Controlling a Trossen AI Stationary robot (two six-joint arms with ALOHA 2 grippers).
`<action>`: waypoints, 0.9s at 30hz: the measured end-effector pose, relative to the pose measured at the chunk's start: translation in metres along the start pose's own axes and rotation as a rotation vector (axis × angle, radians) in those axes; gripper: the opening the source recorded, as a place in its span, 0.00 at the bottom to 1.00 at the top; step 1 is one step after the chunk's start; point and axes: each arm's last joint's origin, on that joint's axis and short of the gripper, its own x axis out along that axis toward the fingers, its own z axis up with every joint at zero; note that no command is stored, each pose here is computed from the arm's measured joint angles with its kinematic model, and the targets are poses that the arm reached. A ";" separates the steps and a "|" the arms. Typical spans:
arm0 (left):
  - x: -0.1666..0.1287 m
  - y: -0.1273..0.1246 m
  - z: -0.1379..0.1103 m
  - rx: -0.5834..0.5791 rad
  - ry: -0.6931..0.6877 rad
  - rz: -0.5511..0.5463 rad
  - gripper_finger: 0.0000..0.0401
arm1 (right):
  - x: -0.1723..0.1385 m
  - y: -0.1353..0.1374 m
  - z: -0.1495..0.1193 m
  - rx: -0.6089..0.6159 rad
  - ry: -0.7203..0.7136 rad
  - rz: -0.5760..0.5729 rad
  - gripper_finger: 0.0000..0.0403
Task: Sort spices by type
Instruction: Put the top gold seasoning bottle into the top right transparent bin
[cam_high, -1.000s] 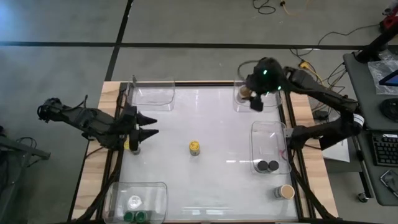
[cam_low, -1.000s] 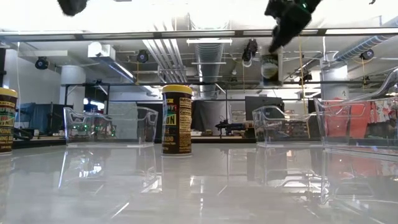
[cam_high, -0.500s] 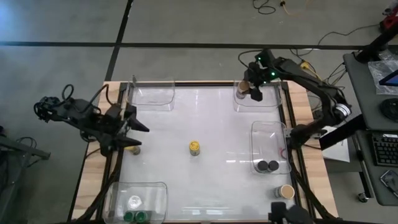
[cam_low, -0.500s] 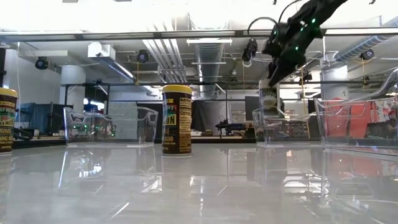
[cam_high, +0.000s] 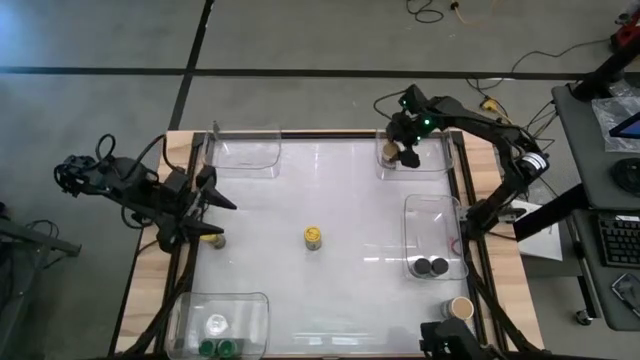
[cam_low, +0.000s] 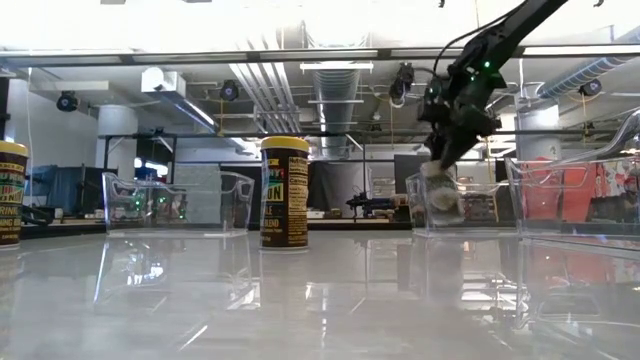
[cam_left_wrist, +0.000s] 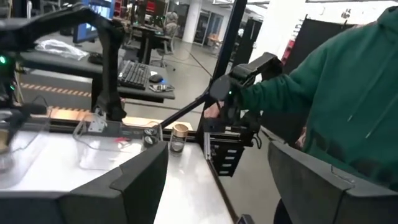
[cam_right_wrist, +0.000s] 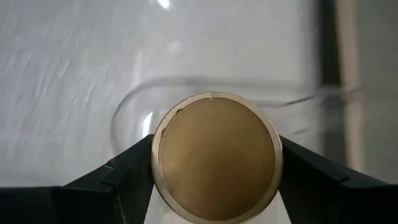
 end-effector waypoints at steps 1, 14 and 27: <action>-0.001 0.000 0.000 0.009 0.000 0.000 0.65 | 0.004 0.001 -0.003 -0.004 0.016 0.020 0.67; -0.008 0.005 -0.005 0.143 0.036 0.098 0.65 | 0.012 0.003 -0.010 -0.103 0.014 0.050 0.69; -0.009 0.005 -0.007 0.148 0.052 0.103 0.65 | 0.011 0.003 -0.005 -0.180 0.036 0.030 0.72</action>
